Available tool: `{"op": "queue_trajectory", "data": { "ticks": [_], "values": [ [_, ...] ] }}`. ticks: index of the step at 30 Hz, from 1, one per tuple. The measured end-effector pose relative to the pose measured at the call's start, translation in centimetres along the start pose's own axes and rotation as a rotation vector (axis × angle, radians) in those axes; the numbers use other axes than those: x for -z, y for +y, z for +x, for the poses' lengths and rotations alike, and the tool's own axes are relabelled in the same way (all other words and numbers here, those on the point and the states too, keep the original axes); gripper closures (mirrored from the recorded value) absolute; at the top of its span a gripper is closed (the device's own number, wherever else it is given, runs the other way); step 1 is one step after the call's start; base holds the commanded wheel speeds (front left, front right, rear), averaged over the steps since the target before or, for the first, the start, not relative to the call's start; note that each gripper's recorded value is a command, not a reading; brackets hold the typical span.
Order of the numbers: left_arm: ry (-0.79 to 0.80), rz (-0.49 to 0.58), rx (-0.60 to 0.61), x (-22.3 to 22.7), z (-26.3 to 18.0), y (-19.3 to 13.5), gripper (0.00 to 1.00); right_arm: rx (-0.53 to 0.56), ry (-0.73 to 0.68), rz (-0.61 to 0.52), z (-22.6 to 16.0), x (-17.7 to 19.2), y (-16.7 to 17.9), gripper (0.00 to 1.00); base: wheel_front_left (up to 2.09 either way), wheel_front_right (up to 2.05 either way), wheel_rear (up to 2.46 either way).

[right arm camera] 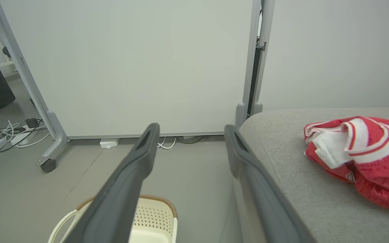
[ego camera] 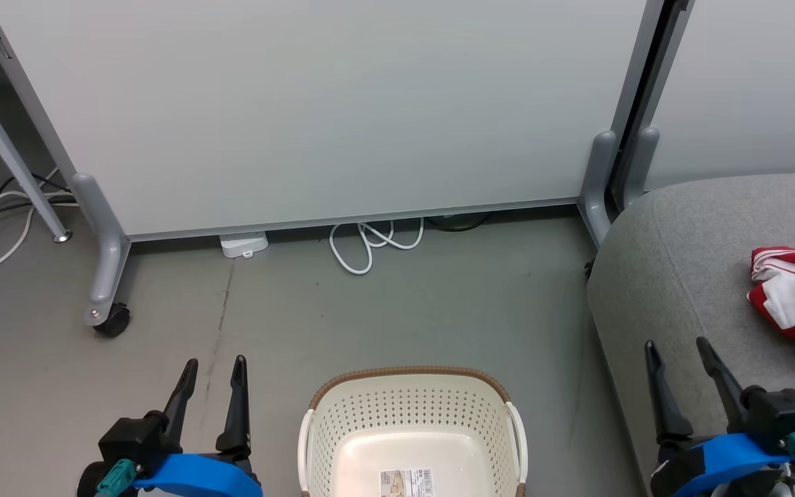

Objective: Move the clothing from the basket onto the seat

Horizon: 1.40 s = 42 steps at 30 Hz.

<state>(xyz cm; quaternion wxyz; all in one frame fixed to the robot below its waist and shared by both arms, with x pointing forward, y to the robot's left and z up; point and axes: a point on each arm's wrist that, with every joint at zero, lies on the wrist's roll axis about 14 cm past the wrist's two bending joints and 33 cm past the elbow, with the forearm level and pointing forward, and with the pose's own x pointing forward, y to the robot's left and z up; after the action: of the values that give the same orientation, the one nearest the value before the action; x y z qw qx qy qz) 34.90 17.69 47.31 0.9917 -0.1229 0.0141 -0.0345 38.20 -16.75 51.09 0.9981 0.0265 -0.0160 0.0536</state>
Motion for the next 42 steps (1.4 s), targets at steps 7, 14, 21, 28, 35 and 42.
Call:
{"op": "queue_trajectory", "data": {
  "ticks": [7,14,21,28,35,42],
  "values": [
    [0.013,-0.003,-0.012,0.4,0.1,0.3,0.00,-0.006,0.030,0.014,-0.1,0.9,0.3,0.00,0.00,0.00,0.00],
    [0.024,-0.009,-0.010,0.8,0.3,0.1,0.00,-0.003,0.040,0.015,-0.1,1.2,0.2,0.00,0.00,0.00,0.00],
    [0.022,-0.003,-0.001,0.7,0.6,-0.2,0.00,-0.011,0.052,0.026,-0.1,1.5,0.6,0.00,0.00,0.00,0.00],
    [0.109,-0.020,-0.025,3.6,-1.0,0.2,1.00,-0.008,0.120,0.035,-0.7,3.6,0.6,1.00,0.00,0.00,0.00],
    [0.202,-0.049,-0.061,6.4,-2.9,0.8,1.00,0.006,0.202,0.061,-1.9,6.1,0.5,1.00,0.00,0.00,0.00],
    [0.196,-0.181,-0.110,6.1,-2.6,1.4,1.00,0.050,0.202,0.218,-1.9,6.1,0.0,1.00,0.00,0.00,0.00]
  ]
}}
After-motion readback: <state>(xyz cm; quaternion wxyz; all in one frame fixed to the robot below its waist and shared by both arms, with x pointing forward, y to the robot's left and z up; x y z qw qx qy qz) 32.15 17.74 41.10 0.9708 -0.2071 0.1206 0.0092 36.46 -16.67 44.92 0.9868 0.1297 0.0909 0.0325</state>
